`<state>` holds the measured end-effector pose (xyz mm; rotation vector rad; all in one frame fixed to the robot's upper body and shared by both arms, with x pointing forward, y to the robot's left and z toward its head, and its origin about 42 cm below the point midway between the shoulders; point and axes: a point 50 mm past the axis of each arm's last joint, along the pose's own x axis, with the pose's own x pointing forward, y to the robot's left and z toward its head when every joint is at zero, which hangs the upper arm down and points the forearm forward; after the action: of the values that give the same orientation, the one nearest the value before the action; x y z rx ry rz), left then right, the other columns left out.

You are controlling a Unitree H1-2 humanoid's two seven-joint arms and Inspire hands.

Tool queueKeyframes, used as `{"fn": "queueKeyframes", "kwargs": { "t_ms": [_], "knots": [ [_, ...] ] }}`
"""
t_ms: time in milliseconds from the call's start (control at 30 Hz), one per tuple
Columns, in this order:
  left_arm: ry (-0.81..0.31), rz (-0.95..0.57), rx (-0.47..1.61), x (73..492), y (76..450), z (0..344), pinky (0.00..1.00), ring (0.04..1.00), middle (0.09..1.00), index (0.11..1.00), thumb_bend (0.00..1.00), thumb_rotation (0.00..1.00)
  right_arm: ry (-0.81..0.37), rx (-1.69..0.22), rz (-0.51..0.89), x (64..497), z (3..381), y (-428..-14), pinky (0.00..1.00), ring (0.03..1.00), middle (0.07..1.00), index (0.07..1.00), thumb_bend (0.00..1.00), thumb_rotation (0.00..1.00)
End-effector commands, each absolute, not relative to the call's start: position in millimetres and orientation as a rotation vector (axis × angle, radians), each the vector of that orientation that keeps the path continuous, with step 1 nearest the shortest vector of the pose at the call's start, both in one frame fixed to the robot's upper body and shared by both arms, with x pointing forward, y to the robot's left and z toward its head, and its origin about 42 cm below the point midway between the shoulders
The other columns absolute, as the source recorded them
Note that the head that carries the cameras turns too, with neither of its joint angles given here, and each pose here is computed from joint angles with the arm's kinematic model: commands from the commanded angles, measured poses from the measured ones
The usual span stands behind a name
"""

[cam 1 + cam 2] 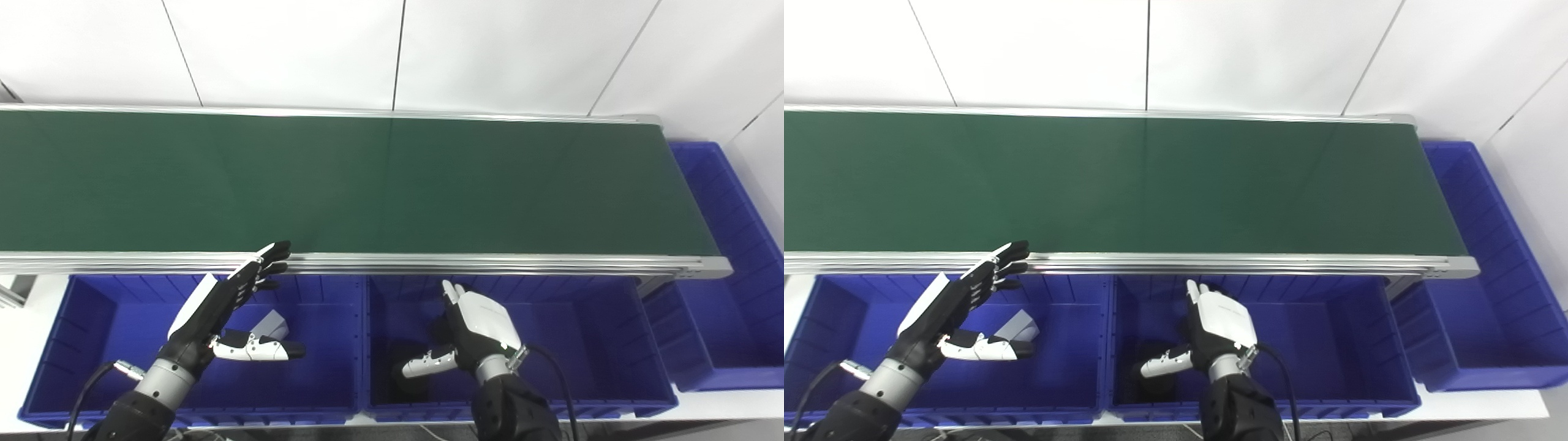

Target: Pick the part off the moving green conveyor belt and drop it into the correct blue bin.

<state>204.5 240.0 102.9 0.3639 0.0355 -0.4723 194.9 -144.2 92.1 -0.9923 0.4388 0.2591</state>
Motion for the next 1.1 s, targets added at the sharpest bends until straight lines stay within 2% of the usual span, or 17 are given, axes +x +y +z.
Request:
{"fn": "queueKeyframes", "kwargs": {
  "t_ms": [0, 100, 133, 333, 467, 667, 833, 1000, 1067],
  "knots": [
    [-0.025, -0.482, 0.378, 208.7, 241.5, 112.4, 0.81, 0.884, 0.925, 0.927, 0.92, 0.27, 0.257, -0.862, 0.237, 197.5, 106.3, -141.9, 1.00, 1.000, 1.000, 1.000, 0.97, 0.41],
    [-0.023, -0.489, 0.390, 208.2, 240.6, 111.8, 0.80, 0.882, 0.929, 0.933, 0.92, 0.27, 0.198, -0.718, 0.250, 196.7, 105.8, -143.5, 1.00, 1.000, 1.000, 1.000, 0.98, 0.49],
    [-0.022, -0.490, 0.393, 208.0, 240.0, 111.8, 0.80, 0.884, 0.930, 0.934, 0.92, 0.27, 0.183, -0.682, 0.256, 197.0, 105.4, -144.4, 0.97, 1.000, 1.000, 1.000, 0.99, 0.52],
    [-0.014, -0.489, 0.412, 206.7, 232.8, 108.8, 0.83, 0.892, 0.930, 0.934, 0.92, 0.27, 0.123, -0.467, 0.278, 196.8, 99.4, -151.4, 0.89, 1.000, 1.000, 1.000, 1.00, 0.52],
    [-0.015, -0.482, 0.405, 205.3, 228.8, 106.3, 0.85, 0.899, 0.930, 0.940, 0.91, 0.27, 0.098, -0.399, 0.278, 195.6, 97.4, -153.0, 0.92, 1.000, 1.000, 1.000, 1.00, 0.54],
    [-0.009, -0.475, 0.395, 203.0, 224.8, 101.8, 0.86, 0.909, 0.940, 0.951, 0.91, 0.29, 0.085, -0.333, 0.287, 194.4, 95.4, -159.0, 0.96, 1.000, 1.000, 1.000, 1.00, 0.49],
    [-0.016, -0.468, 0.384, 202.4, 219.7, 95.9, 0.86, 0.910, 0.938, 0.953, 0.91, 0.27, 0.040, -0.279, 0.269, 190.8, 93.4, -166.8, 0.98, 0.993, 1.000, 1.000, 0.96, 0.35],
    [-0.015, -0.461, 0.370, 199.7, 218.0, 93.0, 0.85, 0.913, 0.940, 0.961, 0.91, 0.27, 0.041, -0.245, 0.266, 188.1, 92.8, -173.2, 0.98, 0.989, 0.987, 1.000, 0.95, 0.31],
    [-0.019, -0.458, 0.371, 198.7, 218.3, 91.7, 0.85, 0.913, 0.938, 0.961, 0.91, 0.27, 0.038, -0.237, 0.265, 186.5, 92.5, -174.7, 0.99, 0.978, 0.972, 1.000, 0.93, 0.25]
  ]
}}
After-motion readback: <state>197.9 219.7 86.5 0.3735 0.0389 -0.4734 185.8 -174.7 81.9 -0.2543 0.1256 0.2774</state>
